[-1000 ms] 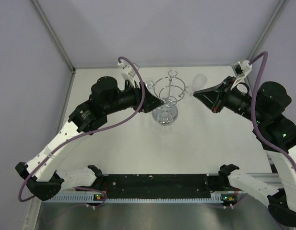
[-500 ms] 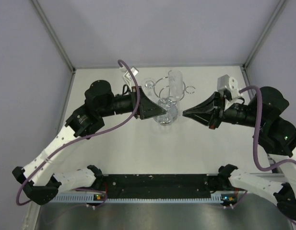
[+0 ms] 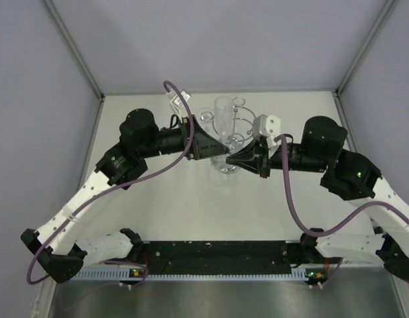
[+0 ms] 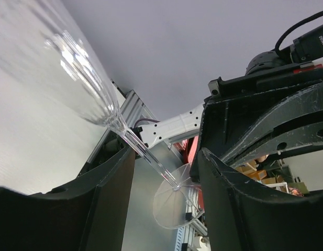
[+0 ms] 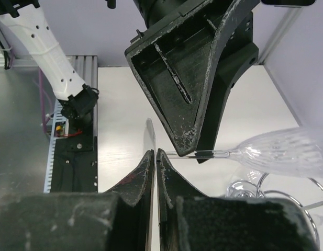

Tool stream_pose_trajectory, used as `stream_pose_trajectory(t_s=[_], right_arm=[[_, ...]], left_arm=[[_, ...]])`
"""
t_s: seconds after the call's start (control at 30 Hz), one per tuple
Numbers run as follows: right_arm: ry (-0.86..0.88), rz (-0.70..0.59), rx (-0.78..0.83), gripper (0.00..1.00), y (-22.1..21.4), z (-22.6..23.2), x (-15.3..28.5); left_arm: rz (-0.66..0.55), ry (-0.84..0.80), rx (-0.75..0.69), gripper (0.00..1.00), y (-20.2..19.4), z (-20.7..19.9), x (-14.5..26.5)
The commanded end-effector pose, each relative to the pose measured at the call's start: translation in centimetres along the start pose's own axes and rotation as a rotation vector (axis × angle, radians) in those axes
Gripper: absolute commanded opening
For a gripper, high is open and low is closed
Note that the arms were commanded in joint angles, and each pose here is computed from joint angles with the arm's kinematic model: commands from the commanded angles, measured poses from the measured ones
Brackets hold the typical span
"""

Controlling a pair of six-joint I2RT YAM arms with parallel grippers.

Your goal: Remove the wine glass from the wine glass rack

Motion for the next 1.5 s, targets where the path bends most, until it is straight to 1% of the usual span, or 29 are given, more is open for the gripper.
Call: stream_pose_trajectory(t_s=[0.0, 0.17, 0.33, 0.47, 0.53, 0.7, 0.87, 0.93, 0.97, 1.0, 1.07, 1.1, 1.13, 1.2, 1.23, 1.37, 1.47], right_arm=[[-0.015, -0.050, 0.069, 0.00, 1.1, 0.1, 0.1], [-0.007, -0.054, 0.078, 0.00, 1.1, 0.3, -0.2], [-0.024, -0.037, 0.084, 0.00, 0.5, -0.1, -0.7], [-0.014, -0.039, 0.090, 0.00, 0.4, 0.1, -0.8], [-0.013, -0.038, 0.092, 0.00, 0.3, 0.1, -0.9], [-0.021, -0.027, 0.093, 0.00, -0.2, 0.0, -1.0], [-0.029, -0.010, 0.075, 0.00, -0.9, 0.0, -1.0], [-0.038, -0.006, 0.062, 0.00, -1.3, 0.0, -0.8], [-0.041, 0.002, 0.051, 0.07, -1.6, 0.1, -0.7], [-0.045, 0.005, 0.043, 0.22, -1.8, 0.2, -0.6], [-0.060, 0.013, 0.019, 0.47, -2.1, 0.2, -0.3], [-0.071, 0.010, 0.004, 0.54, -2.1, 0.3, 0.0], [-0.083, 0.002, -0.007, 0.59, -2.0, 0.3, 0.3], [-0.163, -0.019, -0.047, 0.63, -1.4, -0.2, 1.4], [-0.191, -0.024, -0.071, 0.64, -1.0, -0.3, 1.8], [-0.284, 0.027, -0.156, 0.64, -0.5, -0.9, 2.9], [-0.380, 0.017, -0.196, 0.65, 0.1, -1.7, 4.0]], left_arm=[[-0.013, -0.075, -0.028, 0.57, 0.5, -0.9, -0.1], [-0.009, -0.078, -0.008, 0.57, 0.5, -0.1, -0.4], [-0.005, -0.096, 0.001, 0.53, 0.5, 0.1, -0.5], [0.008, -0.092, 0.016, 0.47, 0.4, 0.5, -0.8], [0.013, -0.098, 0.021, 0.36, 0.4, 0.6, -0.9], [0.021, -0.099, 0.025, 0.17, 0.4, 0.8, -1.2], [0.021, -0.093, 0.029, 0.03, 0.5, 1.1, -1.4], [0.022, -0.094, 0.026, 0.00, 0.6, 1.2, -1.4], [0.020, -0.094, 0.023, 0.00, 0.6, 1.1, -1.4], [0.019, -0.090, 0.024, 0.00, 0.7, 1.3, -1.5], [0.021, -0.088, 0.016, 0.00, 0.7, 1.5, -1.6], [0.025, -0.088, 0.012, 0.00, 0.7, 1.5, -1.6], [0.029, -0.087, 0.004, 0.00, 0.6, 1.6, -1.6], [0.040, -0.065, -0.010, 0.00, 0.3, 2.2, -1.7], [0.045, -0.047, -0.022, 0.00, 0.0, 2.6, -1.6], [0.082, 0.053, -0.080, 0.00, -1.5, 4.8, -1.0], [0.140, 0.067, -0.153, 0.00, -2.9, 5.7, -0.2]])
Point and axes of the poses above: each gripper's point midway between its finger pads, its own x axis back along the fingers, its own z axis along the line the jaws close on, y = z × x, the point moved 5 cm from there along x, back along the fingers, and after that the axes turned 4 degrees about -x, right-handed, at the moved point
